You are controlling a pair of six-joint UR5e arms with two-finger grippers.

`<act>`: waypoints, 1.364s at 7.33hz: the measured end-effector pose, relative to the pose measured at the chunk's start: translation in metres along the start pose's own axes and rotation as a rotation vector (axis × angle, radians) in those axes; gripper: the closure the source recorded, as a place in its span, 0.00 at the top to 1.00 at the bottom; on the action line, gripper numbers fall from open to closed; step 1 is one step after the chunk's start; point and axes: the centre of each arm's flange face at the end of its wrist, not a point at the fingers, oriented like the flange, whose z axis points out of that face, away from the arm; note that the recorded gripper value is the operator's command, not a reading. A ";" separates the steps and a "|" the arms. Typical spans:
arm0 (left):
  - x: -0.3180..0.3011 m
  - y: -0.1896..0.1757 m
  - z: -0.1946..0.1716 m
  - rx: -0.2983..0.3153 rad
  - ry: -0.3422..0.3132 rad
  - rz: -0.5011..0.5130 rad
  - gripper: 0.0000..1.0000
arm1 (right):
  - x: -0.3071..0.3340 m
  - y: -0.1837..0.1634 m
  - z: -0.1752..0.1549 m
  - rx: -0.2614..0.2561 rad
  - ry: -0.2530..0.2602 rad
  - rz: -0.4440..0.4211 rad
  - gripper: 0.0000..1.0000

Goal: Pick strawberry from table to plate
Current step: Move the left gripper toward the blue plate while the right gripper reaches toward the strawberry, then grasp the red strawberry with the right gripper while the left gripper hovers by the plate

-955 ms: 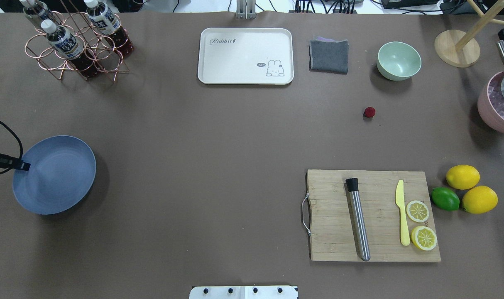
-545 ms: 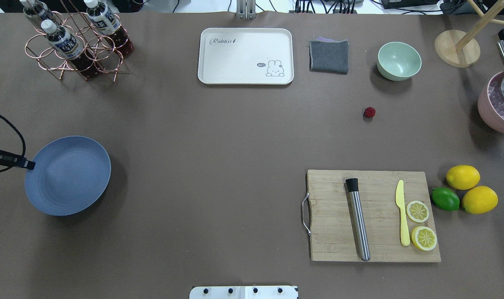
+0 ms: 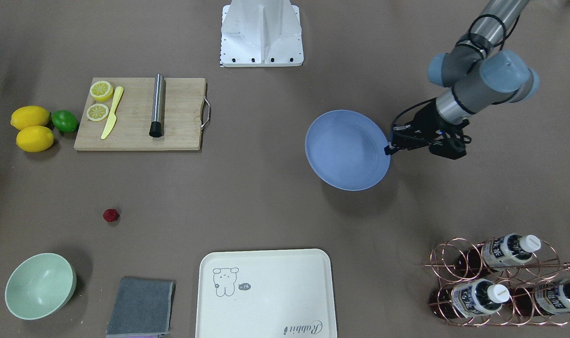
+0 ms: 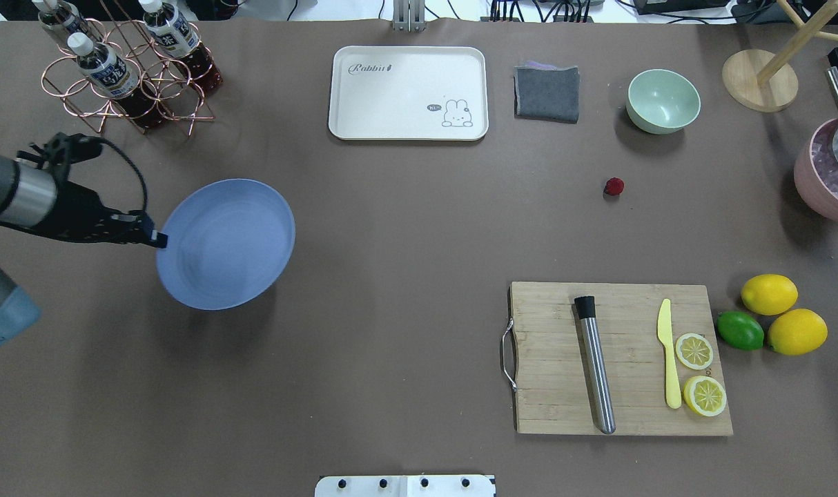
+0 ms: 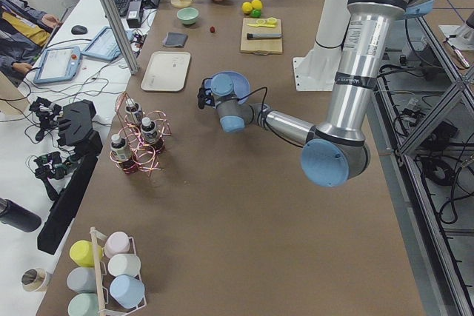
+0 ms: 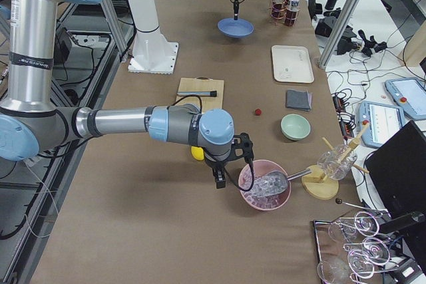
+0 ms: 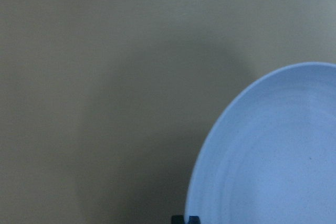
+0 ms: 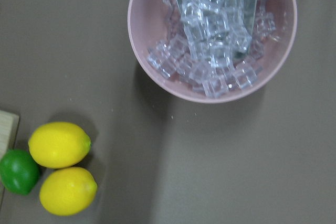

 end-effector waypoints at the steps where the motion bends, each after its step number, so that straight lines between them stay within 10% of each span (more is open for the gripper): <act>1: 0.048 -0.001 0.021 0.012 -0.011 -0.022 0.00 | -0.028 -0.036 0.002 0.003 -0.001 0.038 0.99; 8: 0.178 0.067 0.110 0.043 -0.054 -0.052 0.00 | -0.295 -0.207 0.176 0.020 -0.024 0.086 0.90; 9: 0.178 0.067 0.110 0.044 -0.055 -0.053 0.65 | -0.323 -0.221 0.195 0.022 -0.006 0.085 0.89; 10: 0.176 0.067 0.110 0.044 -0.057 -0.054 0.88 | -0.343 -0.234 0.212 0.024 0.018 0.078 0.88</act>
